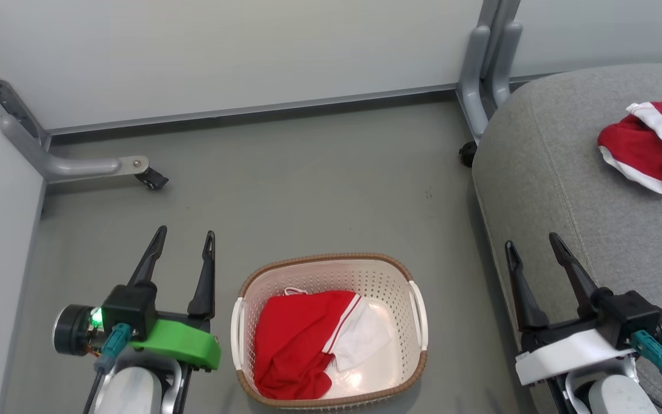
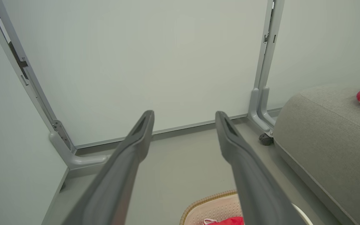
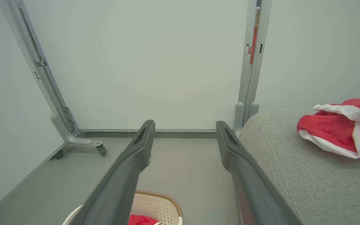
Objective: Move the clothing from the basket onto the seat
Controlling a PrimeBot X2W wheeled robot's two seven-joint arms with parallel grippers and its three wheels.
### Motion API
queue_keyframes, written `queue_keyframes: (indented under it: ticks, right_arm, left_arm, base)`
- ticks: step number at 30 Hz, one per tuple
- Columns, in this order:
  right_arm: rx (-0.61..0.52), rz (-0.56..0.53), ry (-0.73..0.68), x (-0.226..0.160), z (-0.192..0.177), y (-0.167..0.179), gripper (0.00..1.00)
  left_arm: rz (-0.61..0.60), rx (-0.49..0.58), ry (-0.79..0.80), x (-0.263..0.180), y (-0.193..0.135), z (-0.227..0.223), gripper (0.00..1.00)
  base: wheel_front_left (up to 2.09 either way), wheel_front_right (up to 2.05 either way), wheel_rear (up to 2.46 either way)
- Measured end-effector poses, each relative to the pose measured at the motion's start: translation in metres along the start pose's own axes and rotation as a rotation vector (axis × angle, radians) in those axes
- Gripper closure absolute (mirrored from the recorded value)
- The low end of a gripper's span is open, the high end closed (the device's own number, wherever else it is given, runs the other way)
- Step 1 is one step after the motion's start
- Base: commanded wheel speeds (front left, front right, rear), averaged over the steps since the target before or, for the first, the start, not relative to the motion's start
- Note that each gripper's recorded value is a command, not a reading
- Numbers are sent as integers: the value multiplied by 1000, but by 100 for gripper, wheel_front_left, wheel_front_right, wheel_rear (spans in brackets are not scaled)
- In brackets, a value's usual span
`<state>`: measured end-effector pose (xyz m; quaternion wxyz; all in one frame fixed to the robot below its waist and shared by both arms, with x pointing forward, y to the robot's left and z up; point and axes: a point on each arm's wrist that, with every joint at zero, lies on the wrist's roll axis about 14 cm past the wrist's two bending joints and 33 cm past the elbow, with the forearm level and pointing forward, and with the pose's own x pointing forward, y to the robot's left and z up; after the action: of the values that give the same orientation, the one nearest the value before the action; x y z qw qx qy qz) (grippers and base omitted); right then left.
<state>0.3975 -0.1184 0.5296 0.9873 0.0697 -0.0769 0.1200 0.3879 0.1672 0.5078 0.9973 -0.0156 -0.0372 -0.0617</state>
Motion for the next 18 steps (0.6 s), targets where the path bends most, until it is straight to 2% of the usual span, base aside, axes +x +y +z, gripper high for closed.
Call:
queue_keyframes:
  ticks: [7, 10, 18]
  right_arm:
    - [-16, 0, -31, 21, 5, -5, 0]
    - [-21, -1, -47, 34, 6, -9, 0]
    - [-40, -39, -49, 57, -4, -33, 0]
  left_arm:
    - [-135, 50, 69, 38, -27, -23, 0]
    - [-226, 109, 116, 55, -43, -41, 0]
    - [-397, 165, 253, 88, -76, -99, 0]
  base:
    - [0, 0, 0]
    - [0, 0, 0]
    - [0, 0, 0]
